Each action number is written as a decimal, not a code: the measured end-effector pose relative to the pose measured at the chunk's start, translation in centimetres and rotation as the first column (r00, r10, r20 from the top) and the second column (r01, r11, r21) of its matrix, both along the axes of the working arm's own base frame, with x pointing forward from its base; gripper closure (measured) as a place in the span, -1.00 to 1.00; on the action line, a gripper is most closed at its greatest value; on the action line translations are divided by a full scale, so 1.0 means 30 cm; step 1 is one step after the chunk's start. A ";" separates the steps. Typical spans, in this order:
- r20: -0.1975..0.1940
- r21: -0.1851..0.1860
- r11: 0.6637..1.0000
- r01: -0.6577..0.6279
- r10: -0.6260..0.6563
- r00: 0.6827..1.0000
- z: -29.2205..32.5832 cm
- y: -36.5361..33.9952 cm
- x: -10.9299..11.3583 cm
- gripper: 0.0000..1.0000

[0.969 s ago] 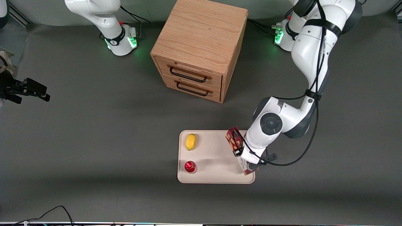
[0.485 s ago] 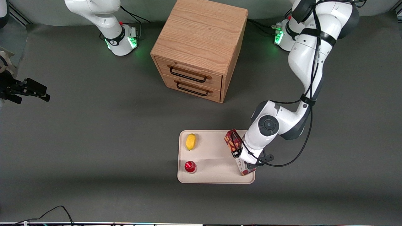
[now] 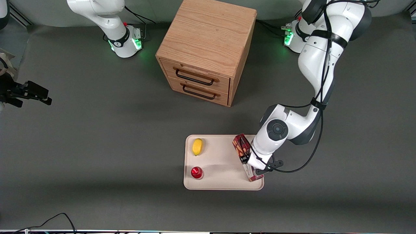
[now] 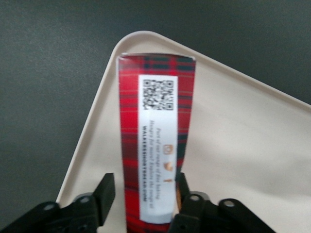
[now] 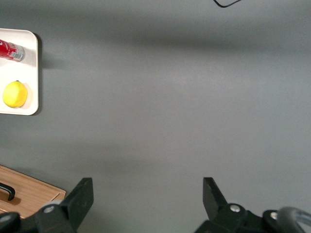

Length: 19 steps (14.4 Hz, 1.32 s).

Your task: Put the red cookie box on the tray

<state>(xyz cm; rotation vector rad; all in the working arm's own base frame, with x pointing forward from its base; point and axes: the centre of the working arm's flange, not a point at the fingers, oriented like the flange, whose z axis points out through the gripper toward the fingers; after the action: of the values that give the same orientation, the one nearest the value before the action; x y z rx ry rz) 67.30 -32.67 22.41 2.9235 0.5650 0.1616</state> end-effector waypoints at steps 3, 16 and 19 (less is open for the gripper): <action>-0.020 0.013 1.000 -0.002 0.002 1.000 0.013 0.004 0.005 -0.89; -0.363 0.099 0.956 0.277 -0.225 0.904 0.789 0.225 -0.095 -1.00; -0.378 0.116 0.917 0.382 -0.315 0.871 0.871 0.547 -0.113 -1.00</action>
<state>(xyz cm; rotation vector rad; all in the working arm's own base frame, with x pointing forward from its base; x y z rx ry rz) 63.90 -16.27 48.53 3.1964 0.0452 -0.3841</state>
